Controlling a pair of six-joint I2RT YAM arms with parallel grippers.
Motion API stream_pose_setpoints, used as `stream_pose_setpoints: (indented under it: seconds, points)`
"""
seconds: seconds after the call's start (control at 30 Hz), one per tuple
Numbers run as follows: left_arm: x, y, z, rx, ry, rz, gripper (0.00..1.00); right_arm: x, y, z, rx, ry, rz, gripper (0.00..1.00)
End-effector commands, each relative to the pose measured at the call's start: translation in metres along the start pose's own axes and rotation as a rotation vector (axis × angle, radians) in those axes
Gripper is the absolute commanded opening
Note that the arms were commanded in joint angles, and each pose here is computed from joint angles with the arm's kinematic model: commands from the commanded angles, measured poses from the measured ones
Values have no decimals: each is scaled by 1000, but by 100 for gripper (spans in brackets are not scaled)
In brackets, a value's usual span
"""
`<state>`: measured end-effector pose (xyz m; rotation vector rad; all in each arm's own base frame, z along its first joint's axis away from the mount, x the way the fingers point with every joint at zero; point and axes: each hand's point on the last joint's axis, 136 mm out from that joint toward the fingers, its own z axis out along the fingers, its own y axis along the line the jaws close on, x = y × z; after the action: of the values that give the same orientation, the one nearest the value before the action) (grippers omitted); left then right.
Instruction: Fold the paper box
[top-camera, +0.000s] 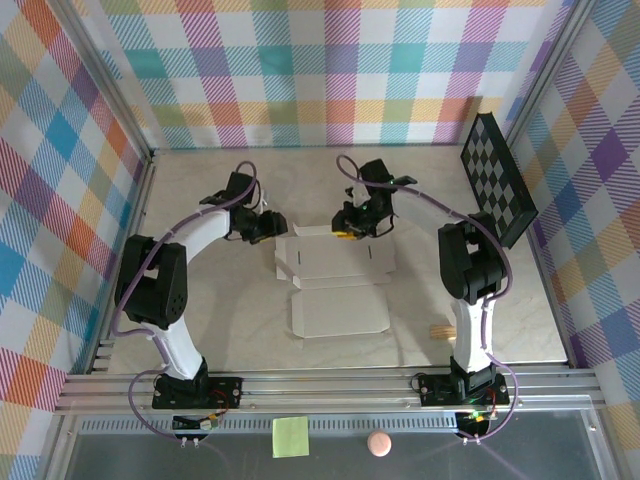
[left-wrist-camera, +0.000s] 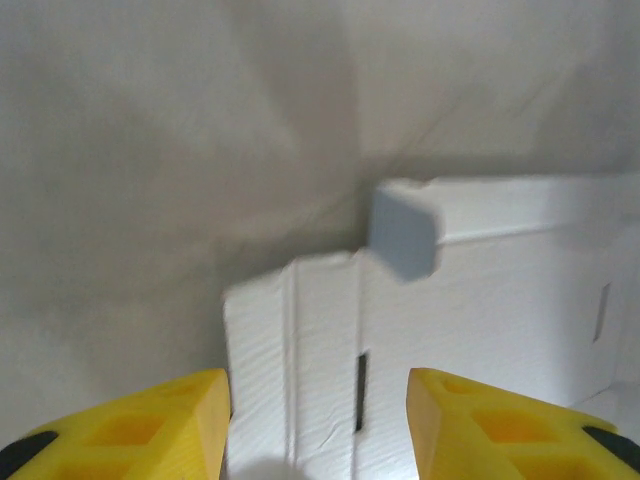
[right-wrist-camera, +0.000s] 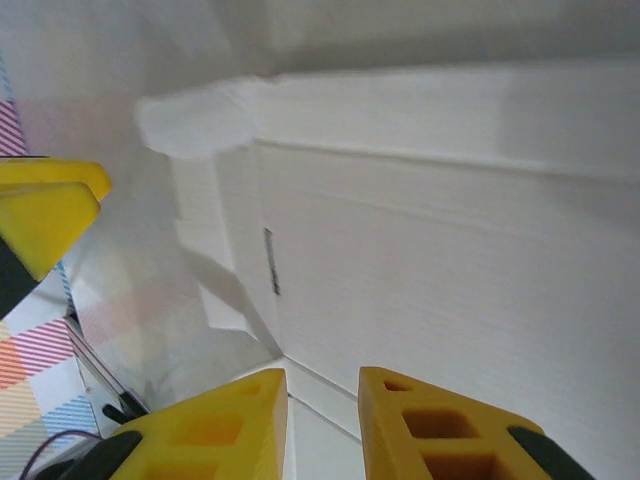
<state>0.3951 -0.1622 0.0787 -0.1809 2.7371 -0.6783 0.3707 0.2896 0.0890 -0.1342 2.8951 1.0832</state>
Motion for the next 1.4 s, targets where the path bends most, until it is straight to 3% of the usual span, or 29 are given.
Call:
stream_pose_setpoints:
  seconds: [0.0, 0.33, 0.8, 1.37]
  points:
    - [12, -1, -10, 31, 4, -13, 50, 19, -3, 8, -34, 38, -8, 27]
    - [41, 17, 12, 26, 71, -58, 51, 35, -25, 35, -61, 78, 43, 27]
    - [50, 20, 31, 64, 111, -89, 51, 43, -53, 56, -11, 105, 78, 25]
    - [48, -10, 41, 286, 94, -132, 43, 43, -52, 57, -14, 101, 81, 25]
